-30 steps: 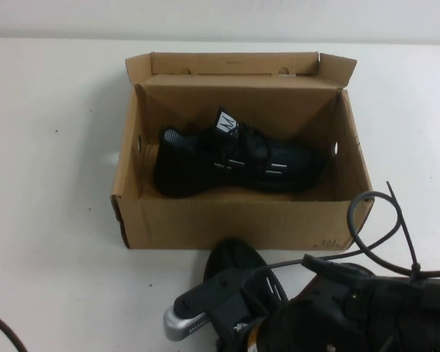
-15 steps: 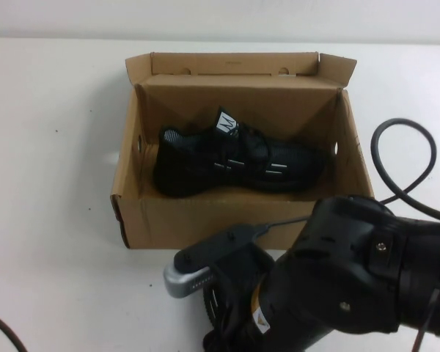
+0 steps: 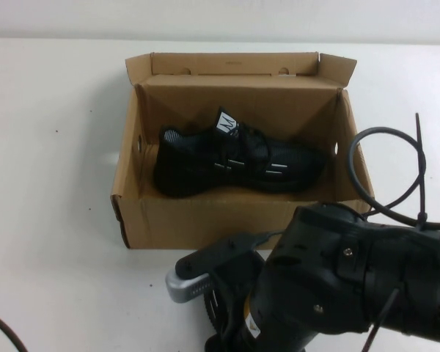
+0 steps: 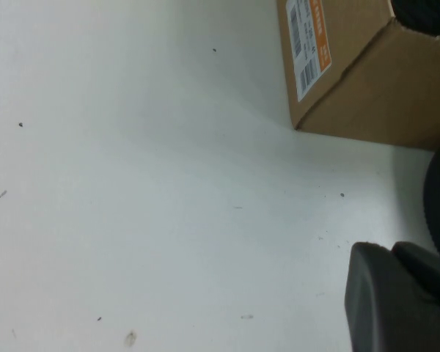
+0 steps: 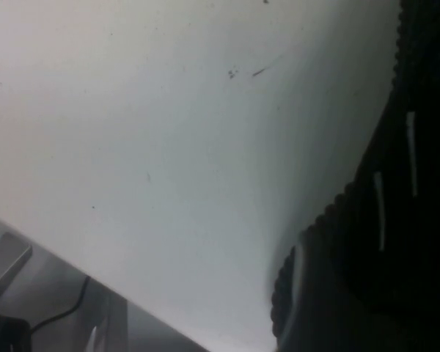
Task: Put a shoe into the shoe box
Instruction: Pick up the shoe from the table
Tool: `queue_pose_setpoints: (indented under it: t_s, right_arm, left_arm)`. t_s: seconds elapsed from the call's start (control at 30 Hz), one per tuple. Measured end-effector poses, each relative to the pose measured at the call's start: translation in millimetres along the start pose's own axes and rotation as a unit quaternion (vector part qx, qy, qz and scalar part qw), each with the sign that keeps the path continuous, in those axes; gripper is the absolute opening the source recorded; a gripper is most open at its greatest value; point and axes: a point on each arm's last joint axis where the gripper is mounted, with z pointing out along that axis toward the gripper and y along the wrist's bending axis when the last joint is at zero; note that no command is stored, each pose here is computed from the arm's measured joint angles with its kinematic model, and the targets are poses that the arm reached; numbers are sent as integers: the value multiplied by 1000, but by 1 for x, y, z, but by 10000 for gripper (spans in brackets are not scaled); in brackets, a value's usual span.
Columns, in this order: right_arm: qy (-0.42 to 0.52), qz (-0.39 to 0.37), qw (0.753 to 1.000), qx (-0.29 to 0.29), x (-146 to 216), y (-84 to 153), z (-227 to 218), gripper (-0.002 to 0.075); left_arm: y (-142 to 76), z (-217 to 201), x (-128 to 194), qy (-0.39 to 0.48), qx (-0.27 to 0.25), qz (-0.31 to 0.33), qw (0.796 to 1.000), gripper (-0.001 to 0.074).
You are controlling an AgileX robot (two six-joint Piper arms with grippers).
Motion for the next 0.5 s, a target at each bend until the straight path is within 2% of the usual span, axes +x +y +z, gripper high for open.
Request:
queue_pose_setpoints:
  t_s: [0.37, 0.5]
  right_arm:
    - [8, 9, 1000, -9, 1, 2, 1, 308]
    - [-9, 7, 1000, -21, 3, 2, -12, 308]
  left_arm:
    - [0, 0, 0, 2, 0, 0, 1000, -3]
    - [0, 0, 1, 3, 0, 0, 1000, -3]
